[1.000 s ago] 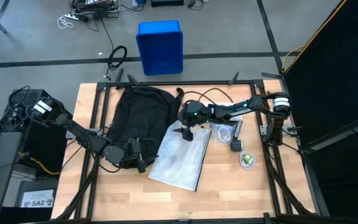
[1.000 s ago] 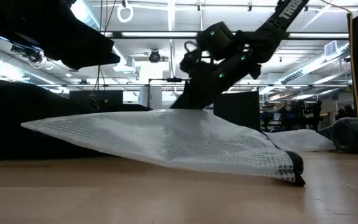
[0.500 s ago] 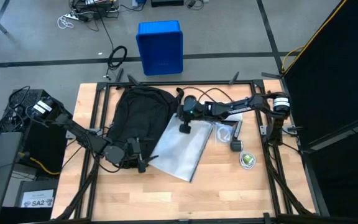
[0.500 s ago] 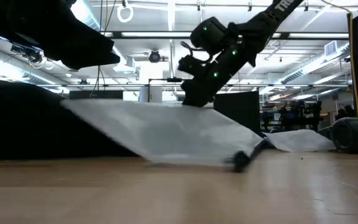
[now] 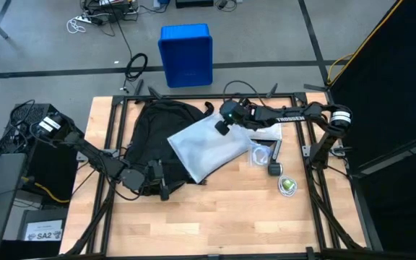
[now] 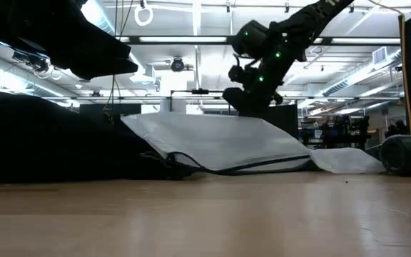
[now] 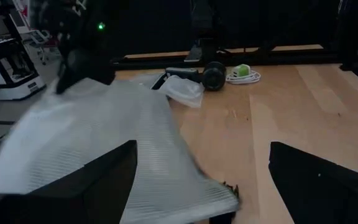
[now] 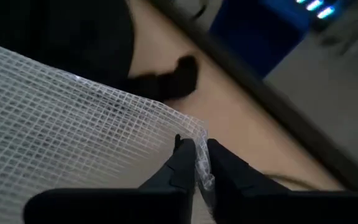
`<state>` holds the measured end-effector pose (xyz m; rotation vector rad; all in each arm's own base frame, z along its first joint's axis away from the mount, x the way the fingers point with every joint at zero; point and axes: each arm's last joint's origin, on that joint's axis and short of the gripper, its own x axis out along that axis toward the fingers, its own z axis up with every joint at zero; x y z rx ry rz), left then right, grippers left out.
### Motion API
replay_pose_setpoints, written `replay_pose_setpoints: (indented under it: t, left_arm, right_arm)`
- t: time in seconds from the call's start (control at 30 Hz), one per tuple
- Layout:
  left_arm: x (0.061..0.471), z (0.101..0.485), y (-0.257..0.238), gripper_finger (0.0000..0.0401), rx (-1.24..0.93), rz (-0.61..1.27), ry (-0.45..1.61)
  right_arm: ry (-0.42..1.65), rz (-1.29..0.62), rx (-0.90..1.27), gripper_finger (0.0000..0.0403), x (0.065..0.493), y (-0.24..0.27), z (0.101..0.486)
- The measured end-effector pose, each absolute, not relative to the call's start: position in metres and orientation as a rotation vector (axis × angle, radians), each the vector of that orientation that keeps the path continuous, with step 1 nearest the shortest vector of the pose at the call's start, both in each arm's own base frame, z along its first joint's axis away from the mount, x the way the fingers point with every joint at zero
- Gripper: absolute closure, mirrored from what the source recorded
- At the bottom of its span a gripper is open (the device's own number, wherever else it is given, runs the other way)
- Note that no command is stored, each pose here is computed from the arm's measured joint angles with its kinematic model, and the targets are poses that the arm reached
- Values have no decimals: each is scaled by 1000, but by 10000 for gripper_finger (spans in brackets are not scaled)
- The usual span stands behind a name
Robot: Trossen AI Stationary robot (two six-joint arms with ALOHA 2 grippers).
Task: Unpack backpack
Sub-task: Put the mini fan into the zip bag
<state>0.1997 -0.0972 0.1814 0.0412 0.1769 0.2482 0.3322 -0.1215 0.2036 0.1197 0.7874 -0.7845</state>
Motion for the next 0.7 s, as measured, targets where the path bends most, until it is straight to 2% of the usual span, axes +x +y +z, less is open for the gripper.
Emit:
replay_pose_setpoints:
  t: [0.1,0.23,0.5,0.7]
  left_arm:
    - [200,181,-97,73,41,248,177]
    - [200,181,-97,73,41,248,177]
    - [200,181,-97,73,41,248,177]
    - [200,181,-97,73,42,248,178]
  right_arm:
    - [821,-745,119,362,331,-121,202]
    - [827,-681,13,309,333,-113,208]
    - [802,-649,-309,191,331,-89,238]
    - [724,-459,-404,159,325,-30,266]
